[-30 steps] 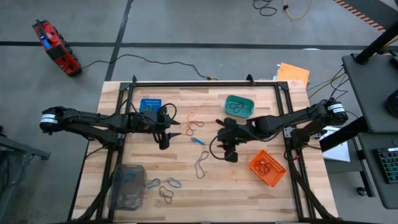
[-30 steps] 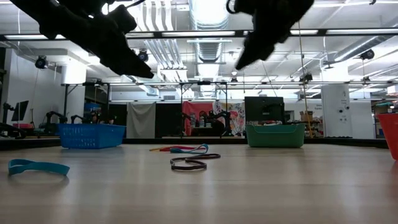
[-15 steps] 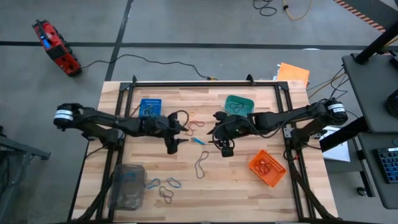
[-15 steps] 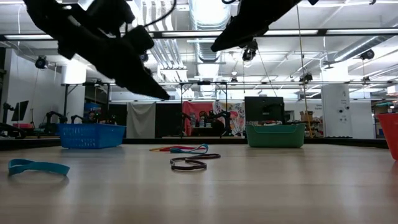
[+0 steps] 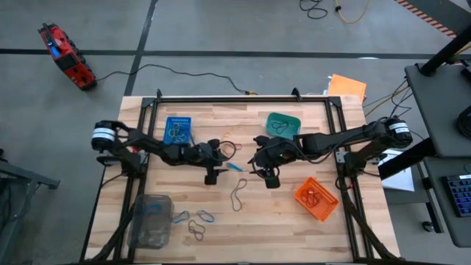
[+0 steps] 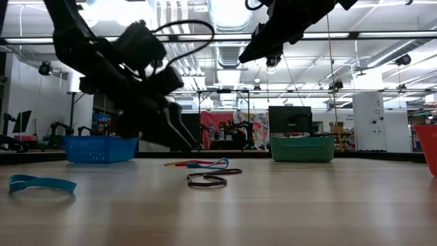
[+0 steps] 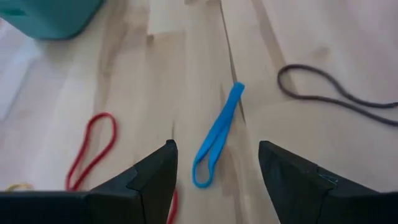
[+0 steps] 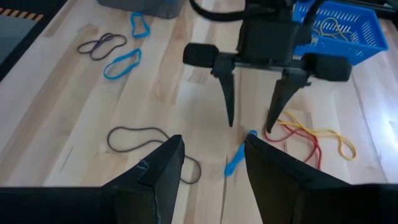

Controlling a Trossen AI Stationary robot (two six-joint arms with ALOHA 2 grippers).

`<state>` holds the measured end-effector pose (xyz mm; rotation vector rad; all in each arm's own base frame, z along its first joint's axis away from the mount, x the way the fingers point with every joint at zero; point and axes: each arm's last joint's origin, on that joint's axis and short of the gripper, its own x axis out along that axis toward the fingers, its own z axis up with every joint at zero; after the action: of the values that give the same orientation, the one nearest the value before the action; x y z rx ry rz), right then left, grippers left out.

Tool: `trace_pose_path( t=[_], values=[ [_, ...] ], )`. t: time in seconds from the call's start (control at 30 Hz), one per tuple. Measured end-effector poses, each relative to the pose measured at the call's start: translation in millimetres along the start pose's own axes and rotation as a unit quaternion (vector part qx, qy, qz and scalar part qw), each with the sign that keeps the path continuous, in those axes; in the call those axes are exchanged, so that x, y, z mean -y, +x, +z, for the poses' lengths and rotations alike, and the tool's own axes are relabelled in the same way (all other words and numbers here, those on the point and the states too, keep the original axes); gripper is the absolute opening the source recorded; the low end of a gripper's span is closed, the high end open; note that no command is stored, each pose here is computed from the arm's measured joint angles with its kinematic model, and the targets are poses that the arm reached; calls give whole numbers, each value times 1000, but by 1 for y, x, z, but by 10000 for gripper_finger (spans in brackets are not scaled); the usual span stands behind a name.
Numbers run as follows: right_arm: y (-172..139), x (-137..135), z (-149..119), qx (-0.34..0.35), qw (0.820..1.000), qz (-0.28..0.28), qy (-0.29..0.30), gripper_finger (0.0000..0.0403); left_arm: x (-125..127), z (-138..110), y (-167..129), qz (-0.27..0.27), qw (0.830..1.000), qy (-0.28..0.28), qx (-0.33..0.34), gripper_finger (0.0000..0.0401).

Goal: Sort rubber bands into baskets
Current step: Put the blue rubberband into the black bin

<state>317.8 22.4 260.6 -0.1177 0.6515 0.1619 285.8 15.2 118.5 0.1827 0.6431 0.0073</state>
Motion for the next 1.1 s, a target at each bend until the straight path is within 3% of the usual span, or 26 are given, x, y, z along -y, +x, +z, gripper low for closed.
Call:
trace_pose_path(
  t=[0.27, 0.53, 0.7, 0.93, 1.1],
  values=[
    [-5, 3, -5, 3, 1000, -5, 18, 169, -6, -3, 31, 5, 999, -7, -31, 208],
    [-5, 3, -9, -2, 1000, -6, 26, 171, -12, -7, 37, -5, 999, -15, -52, 195],
    [-5, 3, -9, -2, 1000, -6, 26, 169, -10, -10, 36, -26, 998, -15, -56, 142],
    [-4, 3, -9, -3, 1000, -5, 26, 171, -8, -13, 35, -43, 997, -14, -62, 14],
    [-4, 3, -9, -3, 1000, -6, 26, 169, -9, -9, 31, -42, 997, -15, -56, 3]
  ],
)
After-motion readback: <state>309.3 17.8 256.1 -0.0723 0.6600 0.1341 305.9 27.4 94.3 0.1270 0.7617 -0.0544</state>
